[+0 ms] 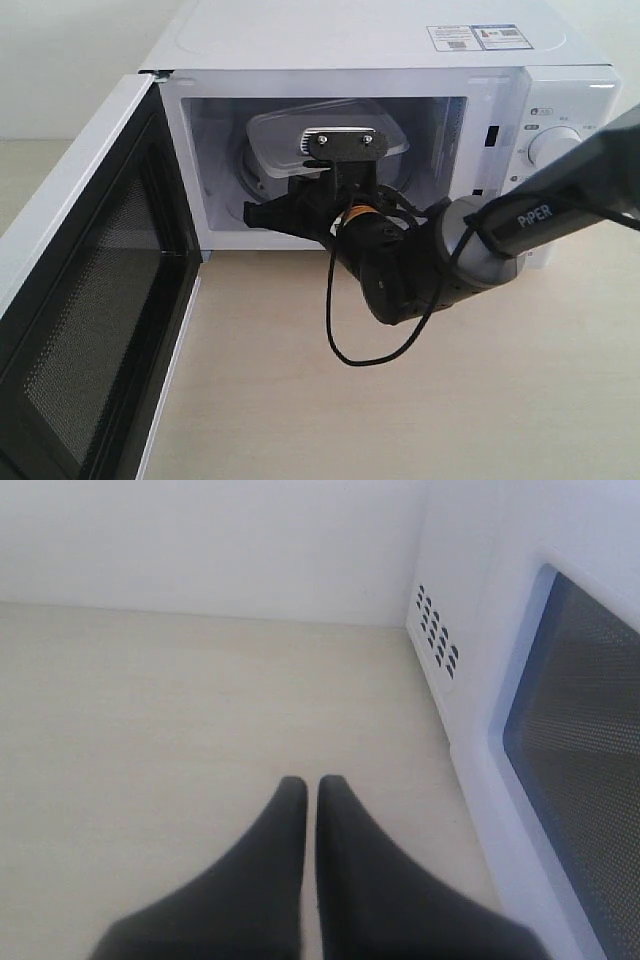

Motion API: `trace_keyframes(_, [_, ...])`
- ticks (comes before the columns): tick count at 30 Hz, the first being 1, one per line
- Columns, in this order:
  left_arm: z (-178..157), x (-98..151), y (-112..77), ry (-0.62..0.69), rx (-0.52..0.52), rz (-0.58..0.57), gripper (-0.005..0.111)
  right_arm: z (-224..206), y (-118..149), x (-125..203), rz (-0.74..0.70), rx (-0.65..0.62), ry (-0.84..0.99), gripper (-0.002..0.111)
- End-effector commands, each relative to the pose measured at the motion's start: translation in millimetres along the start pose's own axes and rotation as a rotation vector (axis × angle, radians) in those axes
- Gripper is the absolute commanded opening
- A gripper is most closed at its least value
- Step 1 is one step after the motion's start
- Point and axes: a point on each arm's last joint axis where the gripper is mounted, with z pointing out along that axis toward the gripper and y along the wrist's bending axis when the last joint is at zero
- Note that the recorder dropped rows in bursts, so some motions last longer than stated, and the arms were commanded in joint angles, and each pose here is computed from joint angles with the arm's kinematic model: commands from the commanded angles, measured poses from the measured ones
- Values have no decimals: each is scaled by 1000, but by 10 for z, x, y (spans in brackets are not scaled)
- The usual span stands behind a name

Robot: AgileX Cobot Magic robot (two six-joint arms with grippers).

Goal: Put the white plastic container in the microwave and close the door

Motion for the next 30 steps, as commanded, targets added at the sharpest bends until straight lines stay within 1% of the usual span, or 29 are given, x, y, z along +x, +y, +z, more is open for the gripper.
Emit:
trace_keyframes(1, [1, 11, 3, -1, -4, 1, 4, 96, 5, 0, -1, -1, 35, 0])
trace_keyframes(17, [1, 11, 3, -1, -4, 1, 4, 139, -108, -6, -15, 25, 21, 0])
trace_keyframes(25, [1, 11, 3, -1, -4, 1, 4, 186, -68, -62, -16, 16, 25, 0])
trace_keyframes(30, [1, 11, 3, -1, -4, 1, 4, 167, -17, 40, -26, 7, 116, 0])
